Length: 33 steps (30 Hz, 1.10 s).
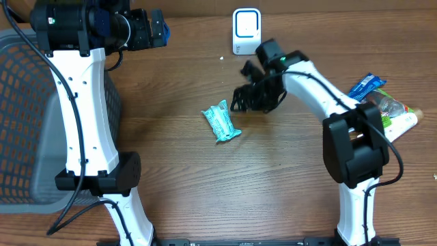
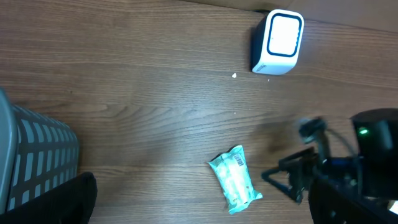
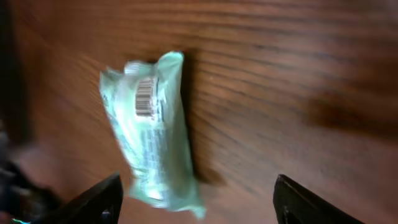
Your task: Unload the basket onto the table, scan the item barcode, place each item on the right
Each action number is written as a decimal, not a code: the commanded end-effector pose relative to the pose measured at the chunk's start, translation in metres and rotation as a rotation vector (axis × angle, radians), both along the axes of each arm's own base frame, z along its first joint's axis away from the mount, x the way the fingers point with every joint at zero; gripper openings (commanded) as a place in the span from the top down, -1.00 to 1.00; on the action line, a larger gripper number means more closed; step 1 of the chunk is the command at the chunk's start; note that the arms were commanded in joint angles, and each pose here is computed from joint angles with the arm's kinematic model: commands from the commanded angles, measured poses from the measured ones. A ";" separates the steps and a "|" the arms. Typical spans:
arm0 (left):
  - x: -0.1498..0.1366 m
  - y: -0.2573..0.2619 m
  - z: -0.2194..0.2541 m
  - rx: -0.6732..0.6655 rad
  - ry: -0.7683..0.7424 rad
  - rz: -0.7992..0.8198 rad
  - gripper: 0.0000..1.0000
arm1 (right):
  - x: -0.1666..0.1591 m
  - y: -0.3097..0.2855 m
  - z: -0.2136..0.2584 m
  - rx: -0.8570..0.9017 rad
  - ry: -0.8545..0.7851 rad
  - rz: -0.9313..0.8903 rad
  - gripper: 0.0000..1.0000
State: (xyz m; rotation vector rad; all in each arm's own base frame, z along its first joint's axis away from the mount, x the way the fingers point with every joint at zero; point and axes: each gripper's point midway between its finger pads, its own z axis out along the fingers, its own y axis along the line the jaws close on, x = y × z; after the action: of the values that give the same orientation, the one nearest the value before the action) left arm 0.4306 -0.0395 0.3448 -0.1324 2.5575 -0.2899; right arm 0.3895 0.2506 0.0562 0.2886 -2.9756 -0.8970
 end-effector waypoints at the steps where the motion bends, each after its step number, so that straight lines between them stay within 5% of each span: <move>1: -0.005 -0.004 0.008 -0.001 -0.021 -0.021 -1.00 | -0.015 0.010 0.006 0.030 0.272 -0.287 -0.56; 8: -0.005 -0.004 0.008 -0.001 -0.021 -0.021 -1.00 | -0.067 0.024 -0.037 -0.142 0.483 -0.477 -0.56; 18: -0.005 -0.004 0.008 -0.001 -0.021 -0.021 -1.00 | -0.046 0.045 -0.066 -0.181 0.262 -0.560 -0.52; 25: -0.005 -0.004 0.008 -0.001 -0.021 -0.021 -1.00 | -0.037 0.038 -0.069 -0.210 0.135 -0.454 0.10; 30: -0.005 -0.004 0.008 -0.001 -0.021 -0.021 -0.99 | -0.035 0.039 -0.068 -0.206 0.065 -0.336 0.92; 33: -0.005 -0.004 0.008 -0.001 -0.021 -0.021 -0.99 | -0.032 0.038 -0.062 -0.187 0.024 -0.249 0.92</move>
State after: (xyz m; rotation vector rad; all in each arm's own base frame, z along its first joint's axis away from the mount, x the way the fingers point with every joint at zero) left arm 0.4306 -0.0395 0.3448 -0.1324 2.5575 -0.2899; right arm 0.3531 0.3111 0.0133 -0.2571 -2.9980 -0.7608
